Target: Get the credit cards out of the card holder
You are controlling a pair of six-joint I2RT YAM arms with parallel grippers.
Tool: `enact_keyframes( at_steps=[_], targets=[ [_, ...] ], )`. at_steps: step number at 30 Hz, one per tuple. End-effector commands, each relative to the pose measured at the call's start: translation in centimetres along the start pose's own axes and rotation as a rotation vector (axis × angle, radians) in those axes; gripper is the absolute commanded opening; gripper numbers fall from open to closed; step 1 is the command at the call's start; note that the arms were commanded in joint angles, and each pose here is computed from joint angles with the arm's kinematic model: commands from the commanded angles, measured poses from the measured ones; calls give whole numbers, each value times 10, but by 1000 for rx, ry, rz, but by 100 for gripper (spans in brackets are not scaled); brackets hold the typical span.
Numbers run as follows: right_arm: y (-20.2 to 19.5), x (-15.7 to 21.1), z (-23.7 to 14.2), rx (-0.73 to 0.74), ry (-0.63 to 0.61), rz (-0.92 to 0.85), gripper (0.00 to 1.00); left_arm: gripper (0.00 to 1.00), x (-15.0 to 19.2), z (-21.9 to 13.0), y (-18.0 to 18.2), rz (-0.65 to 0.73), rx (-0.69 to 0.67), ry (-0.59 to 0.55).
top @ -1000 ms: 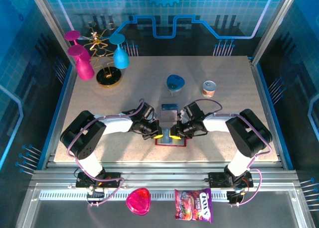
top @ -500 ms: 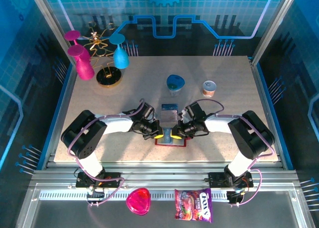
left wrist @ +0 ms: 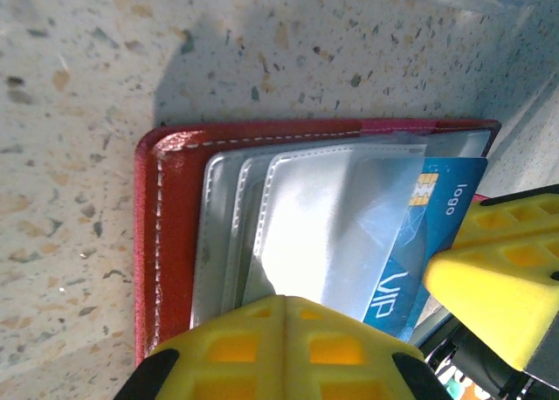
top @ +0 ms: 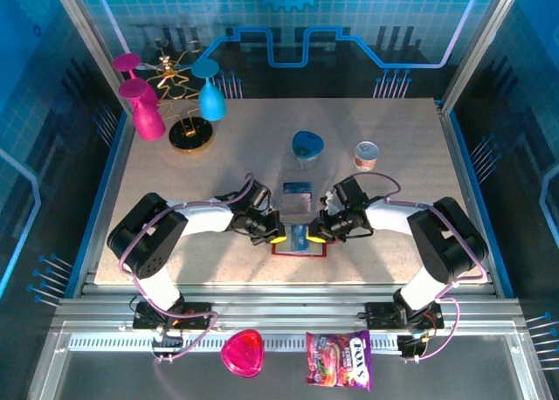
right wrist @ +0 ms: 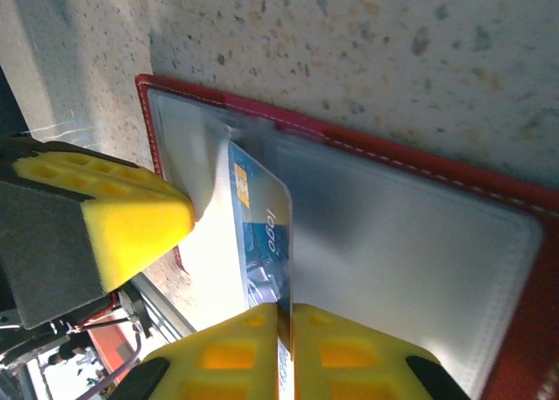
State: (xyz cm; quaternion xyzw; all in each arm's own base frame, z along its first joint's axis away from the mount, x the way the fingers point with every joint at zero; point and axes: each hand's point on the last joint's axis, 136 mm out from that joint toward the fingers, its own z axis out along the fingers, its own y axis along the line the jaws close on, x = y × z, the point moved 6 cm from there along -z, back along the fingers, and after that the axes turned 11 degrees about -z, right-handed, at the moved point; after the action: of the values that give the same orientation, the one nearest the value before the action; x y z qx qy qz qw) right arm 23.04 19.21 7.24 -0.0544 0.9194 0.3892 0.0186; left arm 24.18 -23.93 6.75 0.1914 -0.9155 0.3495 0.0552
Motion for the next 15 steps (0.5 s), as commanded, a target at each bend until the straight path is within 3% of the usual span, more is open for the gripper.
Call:
enact_keyframes(
  at_steps=[1,15],
  targets=[
    [-3,5,-11,36,15,-16,10,3,6,5,25,-28,-97,23],
    [2,1,-27,84,-3,-41,10,3,7,5,24,-27,-95,23]
  ],
)
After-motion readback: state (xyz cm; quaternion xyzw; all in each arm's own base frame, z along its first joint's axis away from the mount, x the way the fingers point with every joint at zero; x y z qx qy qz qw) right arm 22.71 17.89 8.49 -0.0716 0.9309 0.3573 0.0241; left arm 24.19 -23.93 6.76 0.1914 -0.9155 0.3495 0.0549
